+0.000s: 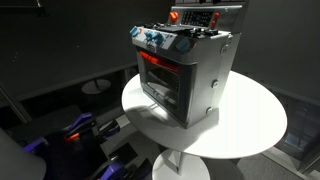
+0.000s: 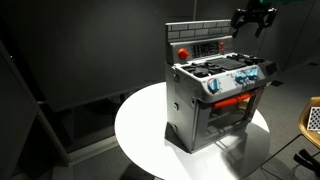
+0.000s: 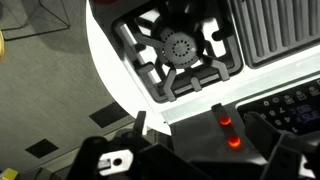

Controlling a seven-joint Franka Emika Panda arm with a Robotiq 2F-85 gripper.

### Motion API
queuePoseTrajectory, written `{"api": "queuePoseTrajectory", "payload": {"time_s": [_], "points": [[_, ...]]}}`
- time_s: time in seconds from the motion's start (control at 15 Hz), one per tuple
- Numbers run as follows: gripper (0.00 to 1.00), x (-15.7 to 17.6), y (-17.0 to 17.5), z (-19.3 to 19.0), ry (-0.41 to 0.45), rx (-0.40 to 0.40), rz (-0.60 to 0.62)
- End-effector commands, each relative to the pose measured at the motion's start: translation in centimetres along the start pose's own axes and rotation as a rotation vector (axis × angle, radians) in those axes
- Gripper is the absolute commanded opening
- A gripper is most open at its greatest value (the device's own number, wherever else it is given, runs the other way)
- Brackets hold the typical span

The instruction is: Push the top orange button on the right side of the stove

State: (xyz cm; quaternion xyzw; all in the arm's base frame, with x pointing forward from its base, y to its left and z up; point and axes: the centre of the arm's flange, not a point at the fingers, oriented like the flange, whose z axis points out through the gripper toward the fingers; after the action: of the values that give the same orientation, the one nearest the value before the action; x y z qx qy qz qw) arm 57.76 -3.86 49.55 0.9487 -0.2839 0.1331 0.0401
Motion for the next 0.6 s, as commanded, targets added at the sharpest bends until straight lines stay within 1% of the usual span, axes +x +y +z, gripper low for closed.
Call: {"api": "queuePoseTrajectory", "payload": {"time_s": [0.0,0.53], "points": [[1.0,2.6,-0.7,1.0,0.019,-0.029,0.046],[1.0,4.4,-1.1,3.2,0.002,-0.035,0.056]]}}
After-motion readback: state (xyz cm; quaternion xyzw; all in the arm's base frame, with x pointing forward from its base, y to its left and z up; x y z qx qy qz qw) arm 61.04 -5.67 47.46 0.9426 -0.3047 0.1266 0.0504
